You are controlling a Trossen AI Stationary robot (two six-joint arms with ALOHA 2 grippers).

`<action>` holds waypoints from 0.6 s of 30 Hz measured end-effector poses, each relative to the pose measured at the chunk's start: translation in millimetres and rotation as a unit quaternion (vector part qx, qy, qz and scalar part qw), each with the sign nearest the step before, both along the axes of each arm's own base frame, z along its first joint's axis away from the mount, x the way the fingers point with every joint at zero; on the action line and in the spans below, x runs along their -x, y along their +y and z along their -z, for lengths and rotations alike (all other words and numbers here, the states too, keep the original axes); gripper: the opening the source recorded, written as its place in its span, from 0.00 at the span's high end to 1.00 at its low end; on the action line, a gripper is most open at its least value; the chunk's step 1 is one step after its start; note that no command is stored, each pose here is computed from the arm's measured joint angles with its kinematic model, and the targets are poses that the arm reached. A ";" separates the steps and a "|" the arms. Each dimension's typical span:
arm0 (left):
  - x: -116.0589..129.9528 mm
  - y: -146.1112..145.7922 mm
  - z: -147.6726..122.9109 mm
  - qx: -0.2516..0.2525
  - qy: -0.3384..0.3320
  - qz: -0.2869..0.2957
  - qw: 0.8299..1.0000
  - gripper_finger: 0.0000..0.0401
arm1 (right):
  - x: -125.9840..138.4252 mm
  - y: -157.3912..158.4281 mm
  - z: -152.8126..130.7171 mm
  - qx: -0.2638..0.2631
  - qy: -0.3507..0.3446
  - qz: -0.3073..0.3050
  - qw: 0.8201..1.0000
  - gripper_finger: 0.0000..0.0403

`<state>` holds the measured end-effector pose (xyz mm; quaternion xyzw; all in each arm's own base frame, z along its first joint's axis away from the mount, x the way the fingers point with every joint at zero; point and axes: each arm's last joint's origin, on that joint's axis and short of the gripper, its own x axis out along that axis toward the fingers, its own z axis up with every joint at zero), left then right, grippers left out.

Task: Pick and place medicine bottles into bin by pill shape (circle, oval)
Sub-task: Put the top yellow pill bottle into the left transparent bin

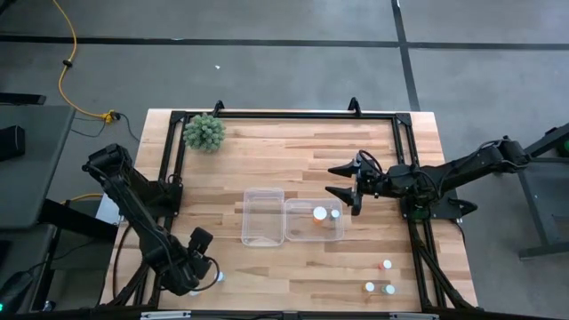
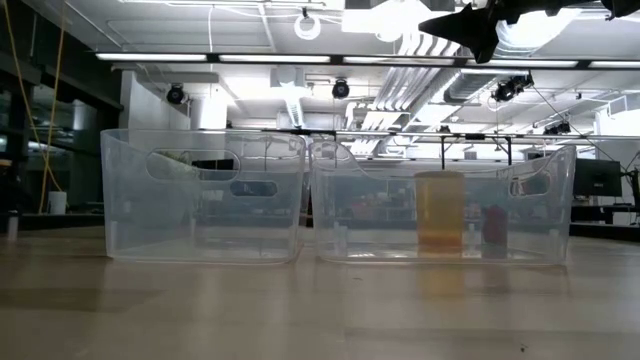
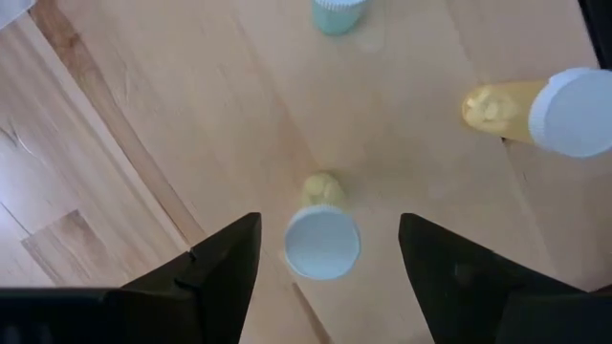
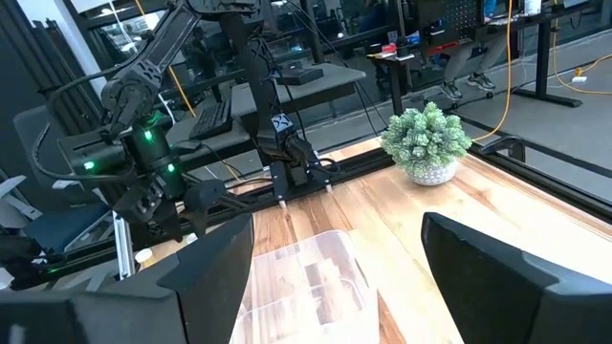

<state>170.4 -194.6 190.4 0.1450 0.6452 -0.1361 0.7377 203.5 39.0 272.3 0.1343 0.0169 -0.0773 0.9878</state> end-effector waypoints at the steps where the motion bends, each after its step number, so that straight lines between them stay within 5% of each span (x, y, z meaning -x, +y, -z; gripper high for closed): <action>1: 0.5 1.3 1.9 -0.003 0.002 -0.001 1.000 0.42 | 0.0 0.0 0.0 0.000 0.000 0.000 1.000 0.27; 18: 1.2 3.2 4.7 0.009 -0.007 0.005 1.000 0.48 | 0.0 0.0 0.1 -0.004 0.000 0.000 1.000 0.27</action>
